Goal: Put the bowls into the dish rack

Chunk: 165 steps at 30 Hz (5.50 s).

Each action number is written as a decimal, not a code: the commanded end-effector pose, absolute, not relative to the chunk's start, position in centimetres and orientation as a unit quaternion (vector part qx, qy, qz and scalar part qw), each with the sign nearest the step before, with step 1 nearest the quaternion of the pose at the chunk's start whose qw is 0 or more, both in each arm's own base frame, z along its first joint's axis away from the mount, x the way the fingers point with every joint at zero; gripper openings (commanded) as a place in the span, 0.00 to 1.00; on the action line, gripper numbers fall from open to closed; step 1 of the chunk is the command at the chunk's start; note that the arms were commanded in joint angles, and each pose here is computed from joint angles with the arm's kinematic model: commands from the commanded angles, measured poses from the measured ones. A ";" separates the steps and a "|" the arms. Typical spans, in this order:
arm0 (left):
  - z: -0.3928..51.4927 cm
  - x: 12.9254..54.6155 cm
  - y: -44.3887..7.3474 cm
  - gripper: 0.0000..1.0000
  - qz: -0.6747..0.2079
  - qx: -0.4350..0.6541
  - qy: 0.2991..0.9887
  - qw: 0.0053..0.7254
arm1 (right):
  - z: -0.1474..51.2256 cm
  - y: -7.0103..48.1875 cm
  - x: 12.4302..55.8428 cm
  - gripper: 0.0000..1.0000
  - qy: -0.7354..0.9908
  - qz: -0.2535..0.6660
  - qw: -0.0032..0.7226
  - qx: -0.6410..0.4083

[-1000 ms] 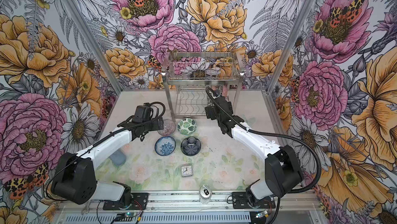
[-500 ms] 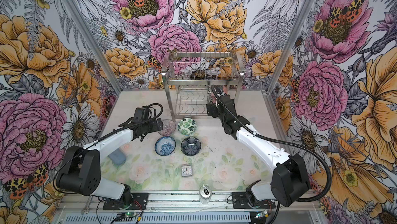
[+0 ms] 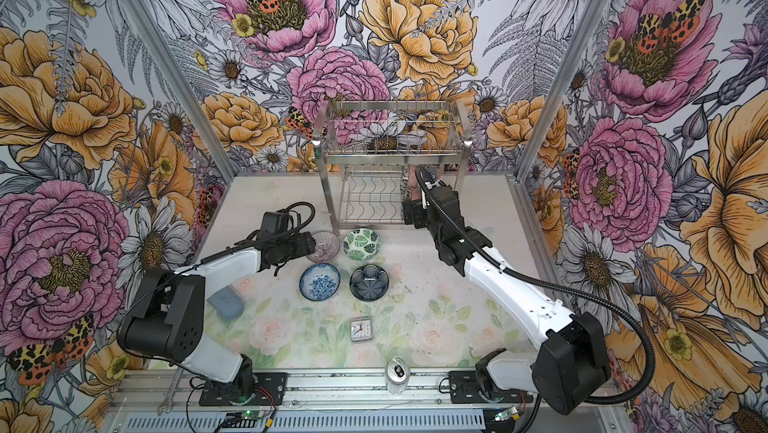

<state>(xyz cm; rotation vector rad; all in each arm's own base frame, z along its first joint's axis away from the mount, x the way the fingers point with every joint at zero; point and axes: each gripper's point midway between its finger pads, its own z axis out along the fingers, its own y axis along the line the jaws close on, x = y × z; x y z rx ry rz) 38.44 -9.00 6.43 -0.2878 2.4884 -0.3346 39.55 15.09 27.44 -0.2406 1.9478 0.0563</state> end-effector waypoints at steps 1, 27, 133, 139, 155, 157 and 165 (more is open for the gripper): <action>6.4 39.1 -9.5 0.76 -0.151 -0.111 0.932 0.311 | 28.6 14.9 39.1 1.00 0.814 0.024 0.571 -0.100; 5.1 40.3 -10.2 0.04 -0.159 -0.109 0.938 0.289 | 27.8 14.3 39.3 1.00 0.820 0.005 0.565 -0.093; 29.2 41.9 -29.2 0.00 -0.264 0.064 0.814 0.513 | 24.2 27.1 38.6 0.57 0.825 0.304 0.477 -0.020; 29.4 41.8 -29.4 0.00 -0.268 0.067 0.812 0.514 | 24.1 27.2 38.8 0.25 0.825 0.302 0.476 -0.017; 29.1 40.6 -28.8 0.47 -0.250 0.094 0.817 0.512 | 24.5 26.4 38.8 0.00 0.829 0.270 0.489 -0.017; 29.1 40.1 -28.0 0.87 -0.232 0.104 0.822 0.510 | 24.5 26.0 38.8 0.00 0.830 0.261 0.493 -0.018; 28.1 37.1 -22.4 0.99 -0.154 0.115 0.856 0.480 | 24.6 24.6 39.2 0.00 0.831 0.209 0.515 -0.027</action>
